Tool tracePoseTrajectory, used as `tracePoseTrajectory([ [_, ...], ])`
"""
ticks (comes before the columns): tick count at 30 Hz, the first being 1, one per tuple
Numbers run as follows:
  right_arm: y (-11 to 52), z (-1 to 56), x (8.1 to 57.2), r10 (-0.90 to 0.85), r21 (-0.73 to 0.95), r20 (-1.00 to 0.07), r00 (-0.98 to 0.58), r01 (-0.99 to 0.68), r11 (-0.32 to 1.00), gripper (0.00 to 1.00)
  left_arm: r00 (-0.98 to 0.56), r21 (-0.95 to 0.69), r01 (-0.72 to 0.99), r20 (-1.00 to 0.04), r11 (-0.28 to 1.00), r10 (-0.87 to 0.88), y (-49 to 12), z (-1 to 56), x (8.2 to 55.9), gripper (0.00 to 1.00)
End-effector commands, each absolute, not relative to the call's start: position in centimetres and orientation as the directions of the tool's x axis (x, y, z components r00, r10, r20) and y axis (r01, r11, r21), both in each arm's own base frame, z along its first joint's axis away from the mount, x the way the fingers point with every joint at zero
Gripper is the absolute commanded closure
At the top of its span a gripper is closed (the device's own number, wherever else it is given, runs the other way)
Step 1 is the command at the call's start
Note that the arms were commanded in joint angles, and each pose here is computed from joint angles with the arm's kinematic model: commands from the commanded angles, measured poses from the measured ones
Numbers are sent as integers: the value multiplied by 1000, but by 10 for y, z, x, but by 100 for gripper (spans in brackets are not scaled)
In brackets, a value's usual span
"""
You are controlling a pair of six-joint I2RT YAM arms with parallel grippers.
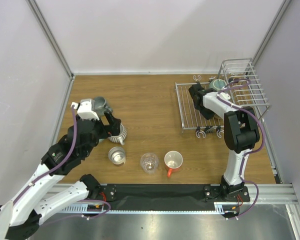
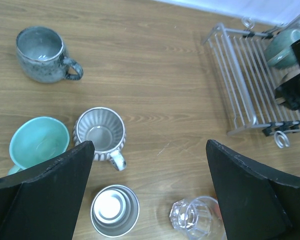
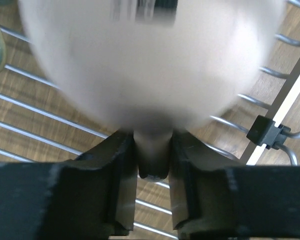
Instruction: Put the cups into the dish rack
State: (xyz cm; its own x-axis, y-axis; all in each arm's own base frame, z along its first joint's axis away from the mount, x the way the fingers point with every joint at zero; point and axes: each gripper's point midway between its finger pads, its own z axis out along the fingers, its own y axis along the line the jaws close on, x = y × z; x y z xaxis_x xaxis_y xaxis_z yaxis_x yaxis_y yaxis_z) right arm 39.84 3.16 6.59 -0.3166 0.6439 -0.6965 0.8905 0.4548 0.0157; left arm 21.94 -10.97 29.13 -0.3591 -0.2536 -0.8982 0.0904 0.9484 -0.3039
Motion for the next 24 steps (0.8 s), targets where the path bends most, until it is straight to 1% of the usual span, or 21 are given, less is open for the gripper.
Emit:
tracePoseTrajectory([
  [1,6,85,412,576,27,-778,-250,903,429,68,-358,-332,101,-892,938,-277,-113,302,219,0],
  [2,7,84,412,579,31,-776,-251,901,432,61,-358,-336,99,-890,937,-281,-114,301,219,0],
  [3,8,85,412,581,32,-773,-256,898,439,58,-357,-340,104,-890,935,-284,-115,302,219,1],
  [4,10,83,412,582,25,-766,-272,892,451,53,-362,-342,103,-888,934,-285,-117,300,220,0],
  [5,11,83,413,582,30,-765,-276,888,459,40,-363,-348,104,-886,932,-290,-118,300,221,0],
  [7,14,84,413,577,27,-763,-291,878,478,37,-371,-350,107,-882,930,-289,-122,299,222,0],
  [13,23,95,413,561,33,-767,-311,854,519,35,-399,-358,129,-872,925,-281,-132,295,225,0],
  [16,29,100,408,563,28,-758,-329,846,532,24,-430,-355,144,-863,924,-265,-139,290,225,1],
  [18,34,101,405,577,34,-742,-342,840,542,20,-449,-352,152,-857,924,-252,-144,287,226,2],
  [19,34,105,403,578,35,-740,-344,839,543,15,-465,-352,145,-849,925,-250,-145,284,225,2],
  [22,40,107,397,578,23,-727,-369,829,558,9,-524,-347,139,-820,928,-228,-153,274,224,2],
  [24,44,110,394,581,28,-722,-377,822,568,6,-571,-358,165,-794,919,-208,-165,270,223,2],
])
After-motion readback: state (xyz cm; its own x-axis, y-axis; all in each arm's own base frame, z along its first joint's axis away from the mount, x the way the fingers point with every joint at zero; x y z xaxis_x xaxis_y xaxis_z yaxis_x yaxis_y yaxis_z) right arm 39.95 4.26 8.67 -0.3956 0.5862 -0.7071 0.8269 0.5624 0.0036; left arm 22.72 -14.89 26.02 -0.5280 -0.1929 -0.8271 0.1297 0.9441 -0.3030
